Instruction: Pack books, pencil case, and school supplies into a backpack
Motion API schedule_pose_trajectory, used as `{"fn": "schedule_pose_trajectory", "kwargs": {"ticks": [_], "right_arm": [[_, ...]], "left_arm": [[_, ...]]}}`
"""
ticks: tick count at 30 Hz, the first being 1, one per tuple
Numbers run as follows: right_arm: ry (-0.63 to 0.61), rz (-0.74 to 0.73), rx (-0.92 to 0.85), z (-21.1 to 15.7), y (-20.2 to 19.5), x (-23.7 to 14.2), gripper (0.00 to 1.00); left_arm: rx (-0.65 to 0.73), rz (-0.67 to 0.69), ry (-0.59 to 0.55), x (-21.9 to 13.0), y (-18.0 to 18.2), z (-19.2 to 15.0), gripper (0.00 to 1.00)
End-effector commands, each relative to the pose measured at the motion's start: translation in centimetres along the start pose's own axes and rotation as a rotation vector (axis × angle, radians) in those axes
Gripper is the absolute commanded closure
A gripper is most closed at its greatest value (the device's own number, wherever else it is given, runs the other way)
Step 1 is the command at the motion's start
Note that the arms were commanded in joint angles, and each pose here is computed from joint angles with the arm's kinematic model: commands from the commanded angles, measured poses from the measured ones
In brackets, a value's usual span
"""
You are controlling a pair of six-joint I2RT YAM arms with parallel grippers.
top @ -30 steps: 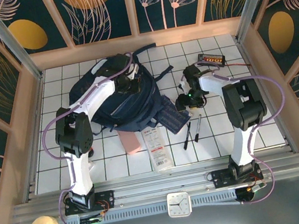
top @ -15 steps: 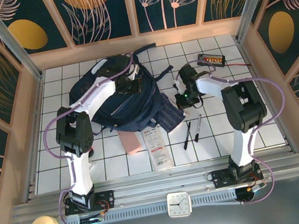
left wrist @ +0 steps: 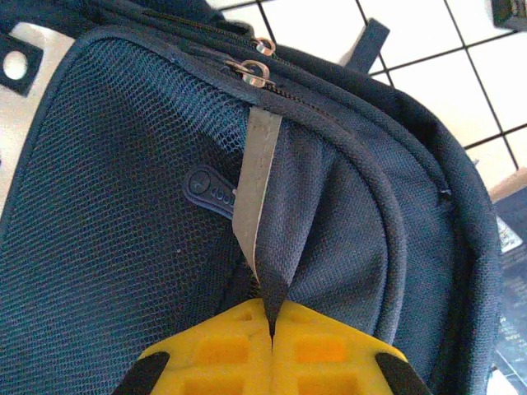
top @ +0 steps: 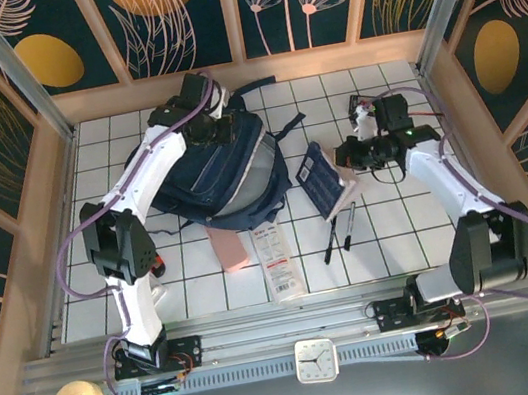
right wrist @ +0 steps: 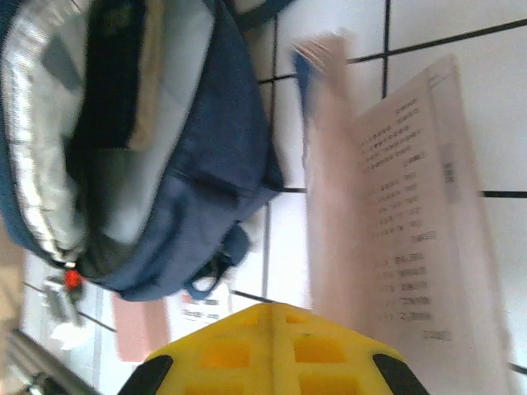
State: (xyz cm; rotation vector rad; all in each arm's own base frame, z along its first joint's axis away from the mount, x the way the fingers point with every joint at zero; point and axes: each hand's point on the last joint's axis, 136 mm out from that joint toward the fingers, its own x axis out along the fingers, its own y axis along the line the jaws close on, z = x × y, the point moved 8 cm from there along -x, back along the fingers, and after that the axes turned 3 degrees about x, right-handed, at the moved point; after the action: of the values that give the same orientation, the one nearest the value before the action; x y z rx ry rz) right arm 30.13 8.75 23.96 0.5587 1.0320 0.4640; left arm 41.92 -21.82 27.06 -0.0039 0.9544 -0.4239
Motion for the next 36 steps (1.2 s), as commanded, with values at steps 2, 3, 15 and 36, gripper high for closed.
{"fn": "schedule_pose_trajectory", "kwargs": {"ticks": [2,3,15,36], "right_arm": [[-0.072,0.165,0.028,1.3,3.1,-2.9,1.0],[-0.086,0.184,0.024,1.7,3.6,-3.3,1.0],[0.259,-0.404,0.027,-2.0,-7.4,4.9,0.33],[0.437,-0.25,0.133,-3.5,-11.4,10.2,0.38]], "left_arm": [[-0.001,-0.039,-0.096,-3.5,-0.9,1.7,1.0],[-0.005,-0.045,-0.095,-3.4,-0.9,1.7,1.0],[-0.066,-0.17,0.007,0.9,-2.6,-1.3,1.0],[-0.034,-0.316,0.196,10.9,-7.9,-7.0,1.0]]}}
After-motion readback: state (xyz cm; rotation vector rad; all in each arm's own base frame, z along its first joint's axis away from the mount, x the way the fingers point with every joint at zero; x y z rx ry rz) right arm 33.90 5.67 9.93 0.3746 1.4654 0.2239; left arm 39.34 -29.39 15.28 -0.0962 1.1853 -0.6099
